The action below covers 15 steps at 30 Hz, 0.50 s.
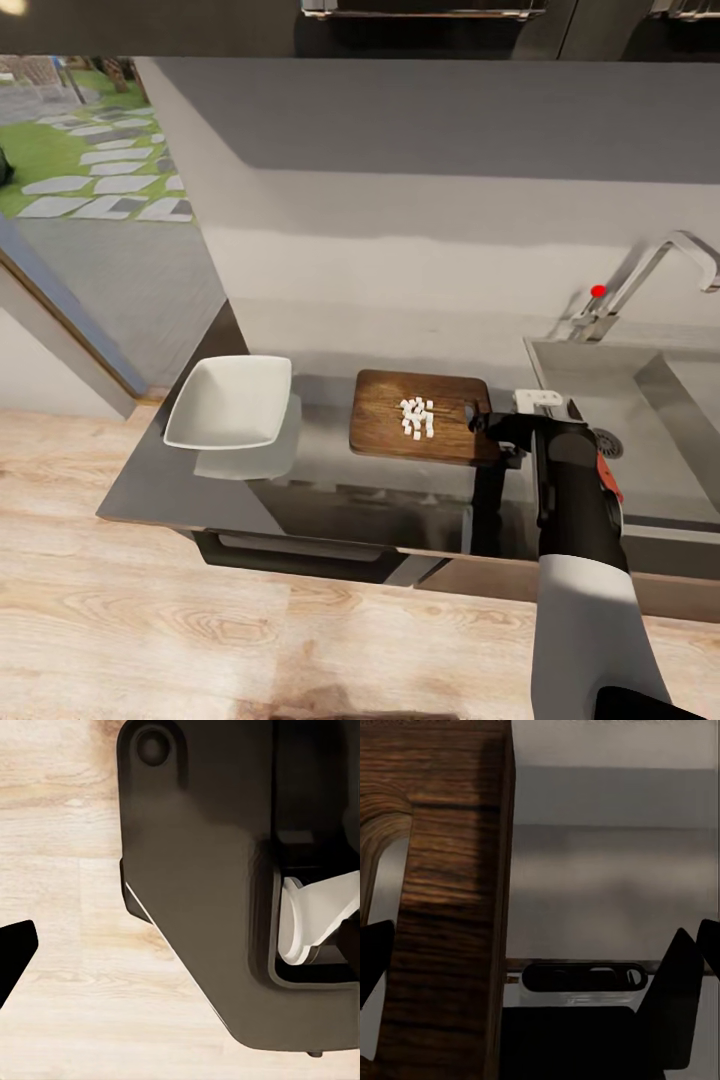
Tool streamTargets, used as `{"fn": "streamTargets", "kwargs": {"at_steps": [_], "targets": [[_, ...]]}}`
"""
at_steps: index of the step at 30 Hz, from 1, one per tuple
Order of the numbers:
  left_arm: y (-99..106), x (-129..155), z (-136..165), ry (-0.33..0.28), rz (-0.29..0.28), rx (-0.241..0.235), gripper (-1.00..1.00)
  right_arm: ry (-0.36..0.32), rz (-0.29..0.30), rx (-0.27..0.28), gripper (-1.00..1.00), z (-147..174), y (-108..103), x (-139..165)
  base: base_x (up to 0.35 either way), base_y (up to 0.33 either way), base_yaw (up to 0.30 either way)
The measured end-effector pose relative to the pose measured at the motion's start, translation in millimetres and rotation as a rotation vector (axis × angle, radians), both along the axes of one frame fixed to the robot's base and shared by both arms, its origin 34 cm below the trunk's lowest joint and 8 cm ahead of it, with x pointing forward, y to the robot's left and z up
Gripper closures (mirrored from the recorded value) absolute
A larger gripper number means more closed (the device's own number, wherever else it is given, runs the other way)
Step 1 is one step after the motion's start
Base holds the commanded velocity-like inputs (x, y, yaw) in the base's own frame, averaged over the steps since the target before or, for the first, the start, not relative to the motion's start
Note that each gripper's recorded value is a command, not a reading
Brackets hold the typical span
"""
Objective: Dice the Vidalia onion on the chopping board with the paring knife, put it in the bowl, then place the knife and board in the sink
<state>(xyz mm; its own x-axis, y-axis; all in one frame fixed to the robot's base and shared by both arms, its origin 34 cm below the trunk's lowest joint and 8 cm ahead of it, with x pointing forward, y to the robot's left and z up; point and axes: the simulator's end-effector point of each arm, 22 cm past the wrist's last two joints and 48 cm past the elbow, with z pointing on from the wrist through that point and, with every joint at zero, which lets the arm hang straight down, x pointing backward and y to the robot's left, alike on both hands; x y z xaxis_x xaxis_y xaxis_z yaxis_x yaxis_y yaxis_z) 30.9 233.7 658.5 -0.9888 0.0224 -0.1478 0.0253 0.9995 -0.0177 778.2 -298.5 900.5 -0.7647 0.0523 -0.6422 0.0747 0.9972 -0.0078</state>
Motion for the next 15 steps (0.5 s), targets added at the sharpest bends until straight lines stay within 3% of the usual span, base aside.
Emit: {"fn": "streamTargets", "kwargs": {"at_steps": [11, 12, 15], "targets": [[0.2, -0.1, 0.0, 0.0, 0.0, 0.0, -1.0, 0.0, -0.002, -0.005, -1.0, 0.3, -1.2, 0.1, 0.0, 0.0, 0.0], [0.2, -0.2, 0.0, 0.001, 0.0, 0.0, -1.0, 0.0, -0.002, -0.006, 1.0, 0.3, -1.1, 0.1, 0.0, 0.0, 0.0], [0.1, -0.3, 0.1, 0.001, 0.0, 0.0, -1.0, -0.001, -0.002, 0.0, 1.0, 0.0, -0.5, 0.1, 0.0, 0.0, 0.0]]}}
